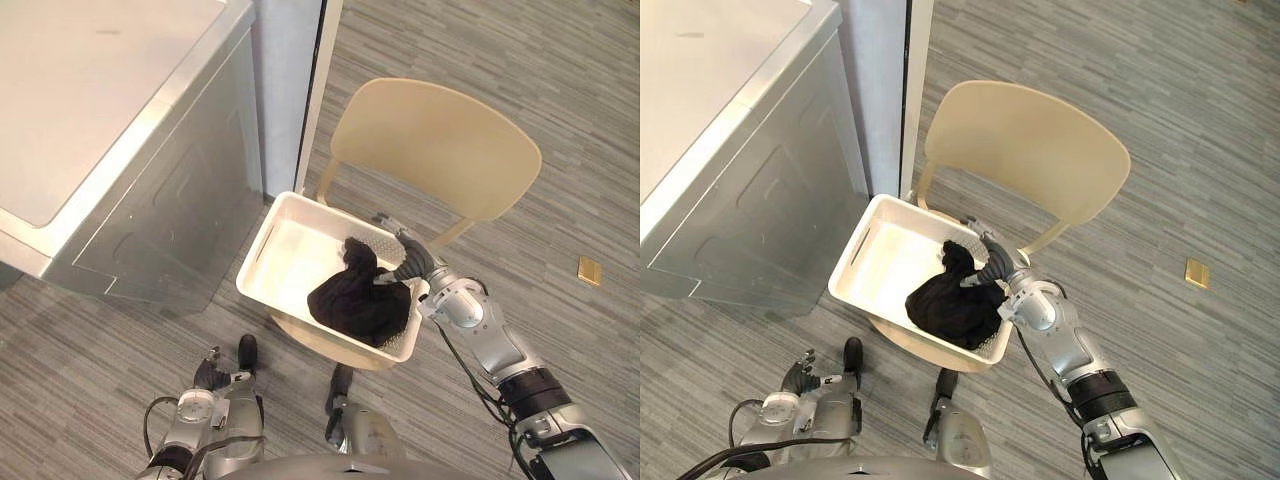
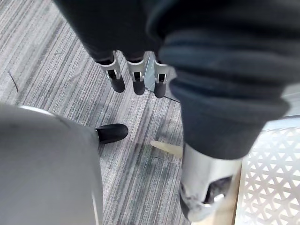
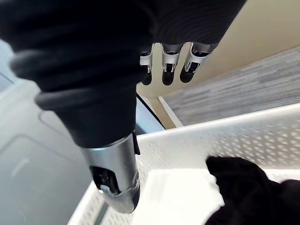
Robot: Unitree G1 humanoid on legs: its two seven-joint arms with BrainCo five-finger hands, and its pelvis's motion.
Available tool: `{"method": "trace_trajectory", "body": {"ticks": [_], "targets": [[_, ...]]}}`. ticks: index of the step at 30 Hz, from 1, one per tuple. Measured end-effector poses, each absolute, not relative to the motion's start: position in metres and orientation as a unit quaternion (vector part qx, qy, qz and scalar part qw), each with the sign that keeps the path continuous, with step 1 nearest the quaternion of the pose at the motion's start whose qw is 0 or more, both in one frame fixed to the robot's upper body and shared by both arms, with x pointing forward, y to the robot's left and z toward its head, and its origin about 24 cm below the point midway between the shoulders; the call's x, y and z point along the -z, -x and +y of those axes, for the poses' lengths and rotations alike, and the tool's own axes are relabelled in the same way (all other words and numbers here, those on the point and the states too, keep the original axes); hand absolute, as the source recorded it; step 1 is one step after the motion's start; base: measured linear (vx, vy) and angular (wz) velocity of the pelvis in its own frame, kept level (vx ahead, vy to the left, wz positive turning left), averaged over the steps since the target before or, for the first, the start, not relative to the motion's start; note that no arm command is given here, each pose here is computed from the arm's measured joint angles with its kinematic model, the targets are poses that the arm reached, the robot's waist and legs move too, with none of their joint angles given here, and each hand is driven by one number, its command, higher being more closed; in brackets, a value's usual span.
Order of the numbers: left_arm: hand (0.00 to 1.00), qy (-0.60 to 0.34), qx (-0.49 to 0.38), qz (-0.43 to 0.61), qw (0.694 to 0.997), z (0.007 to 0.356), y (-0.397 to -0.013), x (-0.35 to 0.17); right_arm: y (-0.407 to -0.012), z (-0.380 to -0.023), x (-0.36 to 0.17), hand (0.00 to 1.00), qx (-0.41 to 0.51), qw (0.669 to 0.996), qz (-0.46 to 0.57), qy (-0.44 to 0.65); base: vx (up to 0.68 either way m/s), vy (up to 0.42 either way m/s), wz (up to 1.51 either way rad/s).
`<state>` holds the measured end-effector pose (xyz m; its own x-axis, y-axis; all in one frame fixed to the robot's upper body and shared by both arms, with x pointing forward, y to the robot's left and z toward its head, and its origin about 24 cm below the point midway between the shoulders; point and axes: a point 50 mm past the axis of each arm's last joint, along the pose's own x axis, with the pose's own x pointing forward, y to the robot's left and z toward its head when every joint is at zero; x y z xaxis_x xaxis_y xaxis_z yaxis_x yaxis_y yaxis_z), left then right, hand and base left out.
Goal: Pick up the laundry basket with both hands and put the clothes into the washing machine.
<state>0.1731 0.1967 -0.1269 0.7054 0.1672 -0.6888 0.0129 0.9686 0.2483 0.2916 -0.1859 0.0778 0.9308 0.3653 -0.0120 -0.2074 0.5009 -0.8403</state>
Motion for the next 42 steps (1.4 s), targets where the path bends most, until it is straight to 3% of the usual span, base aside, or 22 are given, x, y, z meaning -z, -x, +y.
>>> {"method": "trace_trajectory", "body": {"ticks": [7, 15, 25, 39, 42], "targets": [[0.0, -0.137, -0.03, 0.368, 0.919, 0.199, -0.182, 0.122, -0.291, -0.199, -0.055, 0.0, -0.209, 0.821, -0.028, 0.531, -0.05, 0.012, -0.03], [0.0, -0.153, -0.008, 0.338, 0.929, 0.193, -0.195, 0.113, -0.293, -0.2, -0.047, 0.0, -0.222, 0.818, -0.006, 0.53, 0.0, -0.005, -0.01], [0.0, -0.168, 0.025, 0.302, 0.938, 0.178, -0.208, 0.104, -0.303, -0.212, -0.038, 0.0, -0.238, 0.787, 0.036, 0.567, 0.01, -0.008, 0.07], [0.0, -0.16, -0.02, 0.257, 0.953, 0.182, -0.222, 0.088, -0.318, -0.236, -0.036, 0.0, -0.175, 0.78, 0.08, 0.595, 0.01, -0.017, 0.09], [0.0, -0.158, -0.031, 0.248, 0.955, 0.184, -0.225, 0.084, -0.324, -0.236, -0.038, 0.0, -0.142, 0.799, 0.079, 0.579, 0.02, -0.01, 0.03]]}}
